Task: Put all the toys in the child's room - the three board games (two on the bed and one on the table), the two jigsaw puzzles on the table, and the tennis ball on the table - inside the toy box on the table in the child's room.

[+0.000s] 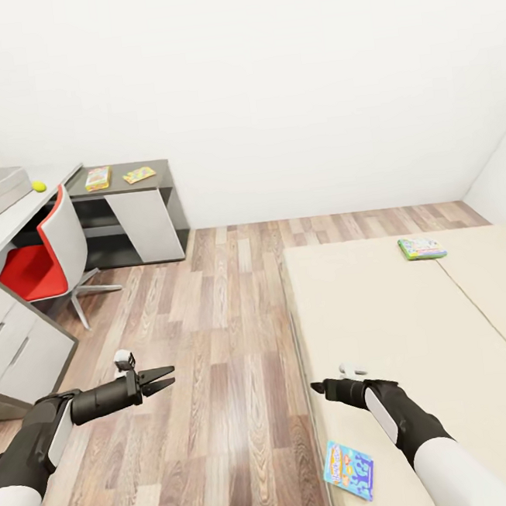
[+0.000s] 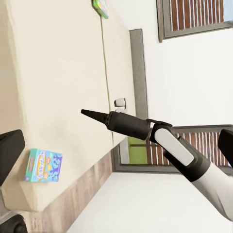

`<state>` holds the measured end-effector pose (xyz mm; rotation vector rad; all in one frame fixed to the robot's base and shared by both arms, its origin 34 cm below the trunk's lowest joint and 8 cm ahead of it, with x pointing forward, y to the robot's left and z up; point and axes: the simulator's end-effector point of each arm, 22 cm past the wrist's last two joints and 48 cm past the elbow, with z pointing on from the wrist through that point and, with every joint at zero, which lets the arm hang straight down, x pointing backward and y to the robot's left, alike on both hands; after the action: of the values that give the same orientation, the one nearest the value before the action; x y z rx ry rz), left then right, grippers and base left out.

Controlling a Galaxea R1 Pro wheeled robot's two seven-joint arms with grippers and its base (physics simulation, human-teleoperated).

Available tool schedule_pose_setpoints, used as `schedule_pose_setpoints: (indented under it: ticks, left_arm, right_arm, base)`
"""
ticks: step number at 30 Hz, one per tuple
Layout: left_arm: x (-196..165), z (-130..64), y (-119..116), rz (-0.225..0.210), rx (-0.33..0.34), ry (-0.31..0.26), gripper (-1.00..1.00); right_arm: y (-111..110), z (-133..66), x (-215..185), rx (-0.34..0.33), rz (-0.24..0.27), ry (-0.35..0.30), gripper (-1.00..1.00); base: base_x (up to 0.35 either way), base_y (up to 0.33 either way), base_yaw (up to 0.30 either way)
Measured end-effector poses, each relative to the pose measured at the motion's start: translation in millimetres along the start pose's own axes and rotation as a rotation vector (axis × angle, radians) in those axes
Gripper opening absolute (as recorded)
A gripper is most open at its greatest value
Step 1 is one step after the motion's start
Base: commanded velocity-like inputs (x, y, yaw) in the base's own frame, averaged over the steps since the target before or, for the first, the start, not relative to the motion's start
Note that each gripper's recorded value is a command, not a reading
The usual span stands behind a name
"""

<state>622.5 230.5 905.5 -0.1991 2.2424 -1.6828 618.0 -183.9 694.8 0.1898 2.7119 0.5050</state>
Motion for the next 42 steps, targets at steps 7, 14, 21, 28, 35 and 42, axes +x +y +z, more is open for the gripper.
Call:
schedule_pose_setpoints:
  ticks: [7,14,21,28,35,42]
  left_arm:
    - [0.0,0.0,0.0,0.0,0.0,0.0,1.0]
    - [0.0,0.0,0.0,0.0,0.0,0.0,1.0]
    - [0.1,0.0,0.2,0.0,-0.001,0.0,1.0]
    - [0.1,0.0,0.1,0.0,-0.001,0.0,1.0]
    - [0.1,-0.1,-0.1,0.0,-0.001,0.0,1.0]
    - [-0.1,-0.1,-0.3,0.0,0.001,0.0,1.0]
  right_arm:
    - [0.0,0.0,0.0,0.0,0.0,0.0,1.0]
    - [0.0,0.0,0.0,0.0,0.0,0.0,1.0]
    - [0.1,0.0,-0.1,0.0,0.0,0.0,1.0]
    - [0.1,0.0,-0.1,0.0,0.0,0.0,1.0]
    - [0.1,-0.2,-0.1,0.0,0.001,-0.001,1.0]
    - [-0.1,-0.2,0.0,0.0,0.0,0.0,1.0]
  base:
    - [0.0,0.259,-0.001]
    - [0.0,0.282,0.0]
    - [0.0,0.284,0.0]
    - [0.008,0.284,0.0]
    - [0.081,0.284,-0.003]
    - [0.094,0.249,-0.18]
